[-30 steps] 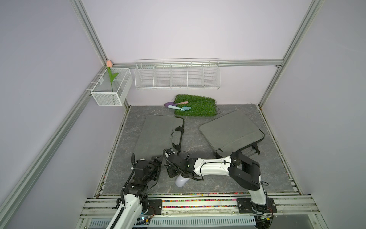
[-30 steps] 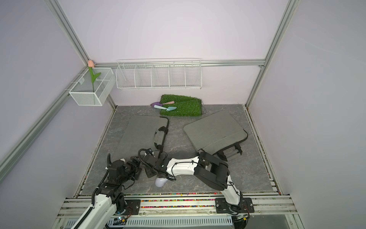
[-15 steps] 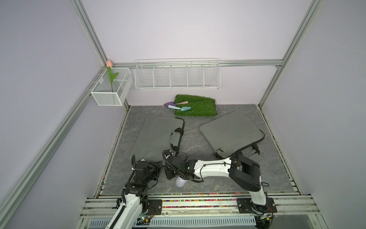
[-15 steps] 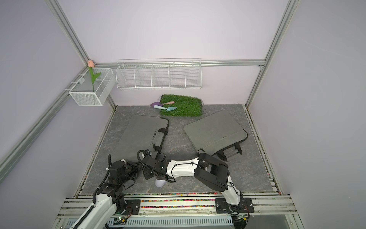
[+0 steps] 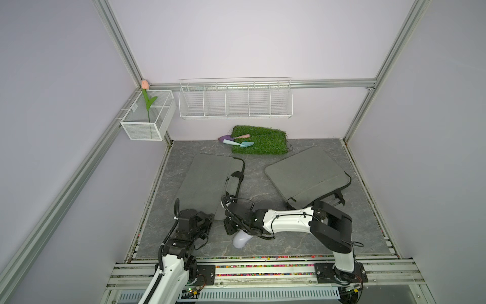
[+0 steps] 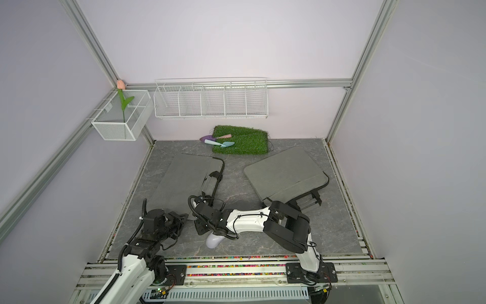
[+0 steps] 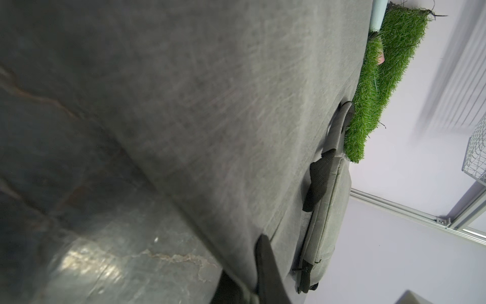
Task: Put the mouse into the laptop bag
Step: Unzip the zipper on the zippered laptop bag.
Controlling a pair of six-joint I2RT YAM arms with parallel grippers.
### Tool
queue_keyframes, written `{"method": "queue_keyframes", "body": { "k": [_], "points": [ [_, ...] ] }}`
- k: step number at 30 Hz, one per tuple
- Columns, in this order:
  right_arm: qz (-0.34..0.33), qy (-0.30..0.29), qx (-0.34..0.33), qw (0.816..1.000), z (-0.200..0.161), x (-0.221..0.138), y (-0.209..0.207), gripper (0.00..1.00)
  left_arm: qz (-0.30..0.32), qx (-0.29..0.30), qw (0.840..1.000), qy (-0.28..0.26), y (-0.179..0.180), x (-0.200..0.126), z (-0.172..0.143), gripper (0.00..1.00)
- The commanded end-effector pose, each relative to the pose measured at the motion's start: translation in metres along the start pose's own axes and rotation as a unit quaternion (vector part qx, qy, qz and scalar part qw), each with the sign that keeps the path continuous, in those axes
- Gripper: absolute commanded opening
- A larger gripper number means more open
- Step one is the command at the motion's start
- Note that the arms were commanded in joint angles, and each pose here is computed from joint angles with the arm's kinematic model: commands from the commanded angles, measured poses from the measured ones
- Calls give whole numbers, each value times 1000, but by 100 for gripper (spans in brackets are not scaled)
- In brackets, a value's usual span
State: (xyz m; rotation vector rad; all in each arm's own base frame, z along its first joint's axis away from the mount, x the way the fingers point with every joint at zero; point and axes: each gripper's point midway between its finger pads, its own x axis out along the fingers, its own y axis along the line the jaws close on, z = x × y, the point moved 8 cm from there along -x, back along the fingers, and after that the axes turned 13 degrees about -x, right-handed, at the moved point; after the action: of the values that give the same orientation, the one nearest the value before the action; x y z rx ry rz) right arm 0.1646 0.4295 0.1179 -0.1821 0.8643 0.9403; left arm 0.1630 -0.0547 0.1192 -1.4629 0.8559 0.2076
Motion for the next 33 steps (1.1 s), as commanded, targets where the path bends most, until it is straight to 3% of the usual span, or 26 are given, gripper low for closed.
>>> {"method": "queue_keyframes", "body": {
  "k": [1, 9, 15, 19, 22, 26, 33],
  "points": [
    [-106, 15, -14, 994, -4, -8, -52, 6, 7, 24, 999, -38, -13, -14, 6, 0],
    [-117, 22, -57, 991, -1, -15, -68, 6, 23, 28, 997, -66, -18, -27, 15, 0],
    [-32, 25, -88, 995, -14, -41, -31, 6, 34, 32, 996, -78, -29, -16, 27, 0],
    [-4, 39, -96, 995, -21, -38, -15, 6, 46, 35, 996, -69, -35, -6, 29, 0],
    [-43, 50, -77, 995, -21, -27, -35, 6, 62, 48, 993, -90, -38, -17, 31, 0],
    [-47, 47, -38, 997, -13, -12, -76, 6, 68, 77, 986, -134, -38, -45, 31, 0],
    [-95, 33, -54, 993, 23, 4, -102, 6, 83, 81, 986, -119, -34, -54, 31, 0]
  ]
}}
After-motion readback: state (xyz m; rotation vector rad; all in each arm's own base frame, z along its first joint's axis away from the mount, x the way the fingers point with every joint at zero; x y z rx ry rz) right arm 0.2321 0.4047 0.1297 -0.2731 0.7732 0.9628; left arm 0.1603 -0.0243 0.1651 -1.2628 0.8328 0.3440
